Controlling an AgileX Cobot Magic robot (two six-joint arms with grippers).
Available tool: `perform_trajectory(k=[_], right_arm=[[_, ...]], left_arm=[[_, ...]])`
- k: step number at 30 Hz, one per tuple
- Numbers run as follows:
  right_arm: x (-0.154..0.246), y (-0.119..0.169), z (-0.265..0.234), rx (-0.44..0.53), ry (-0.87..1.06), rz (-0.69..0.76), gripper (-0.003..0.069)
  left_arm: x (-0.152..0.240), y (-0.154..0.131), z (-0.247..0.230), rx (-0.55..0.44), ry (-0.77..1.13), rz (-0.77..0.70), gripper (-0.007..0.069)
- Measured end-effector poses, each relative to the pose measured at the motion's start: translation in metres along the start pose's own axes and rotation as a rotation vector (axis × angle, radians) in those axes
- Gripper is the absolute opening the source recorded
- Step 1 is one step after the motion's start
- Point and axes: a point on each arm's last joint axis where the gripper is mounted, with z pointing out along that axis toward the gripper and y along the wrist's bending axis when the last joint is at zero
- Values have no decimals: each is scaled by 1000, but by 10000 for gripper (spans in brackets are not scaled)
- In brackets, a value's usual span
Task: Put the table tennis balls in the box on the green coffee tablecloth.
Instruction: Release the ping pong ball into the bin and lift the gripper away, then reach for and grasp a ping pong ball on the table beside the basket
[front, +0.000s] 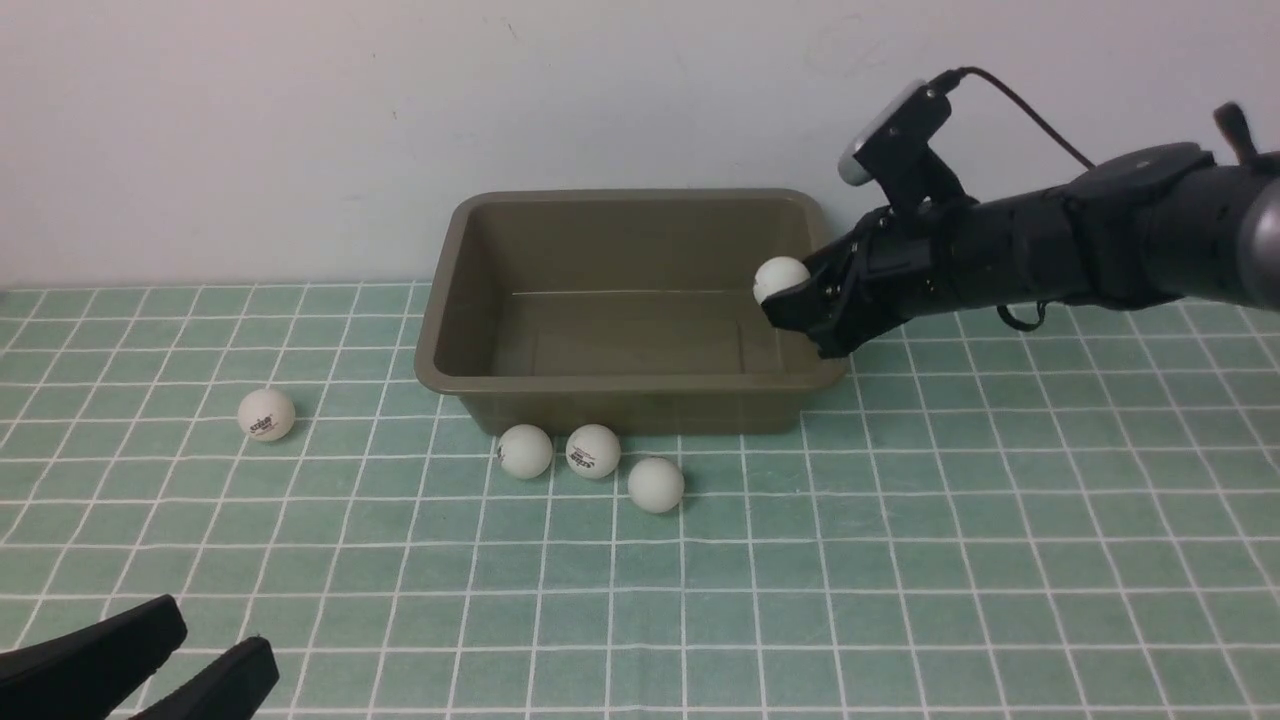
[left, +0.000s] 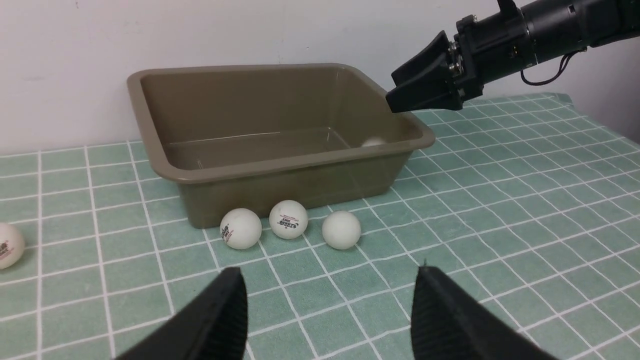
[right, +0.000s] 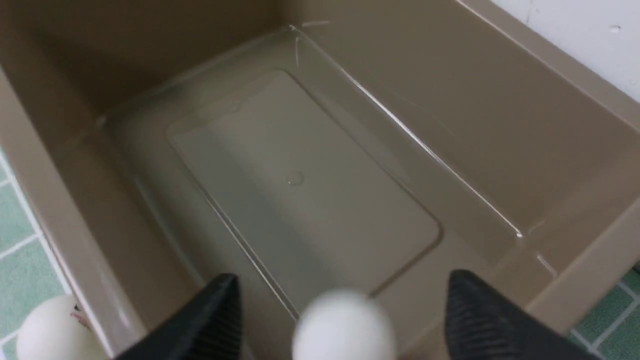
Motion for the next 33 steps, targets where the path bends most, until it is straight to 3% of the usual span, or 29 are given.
perform_trajectory(k=[2,8,15,18,22,24,27,31,33], right_arm=[[-2,-1,0,12,-18,18,564],[-17,-3,-11,59,-96,-21,581],[-80,11,-85,151,-269,-128,582],[-95,24,-108,100,-313,-139,582],[-105,40,-128,3,-327,-118,582],[-104,49,-134,-61,-296,-102,582],[-99,54,-135,-108,-224,-81,582],[-92,56,-134,-138,-147,-42,582],[-91,58,-135,-162,-134,-30,582]], left_arm=[[-1,1,0,-12,-9,1,405],[-9,15,6,-133,-70,-20,405],[-23,36,32,-258,-11,-63,405],[-34,37,47,-214,74,-16,405],[-51,24,68,7,247,94,405],[-55,18,74,106,320,99,405],[-59,17,81,147,429,37,405],[-55,33,82,-1,611,13,405],[-58,46,81,-145,690,48,405]])
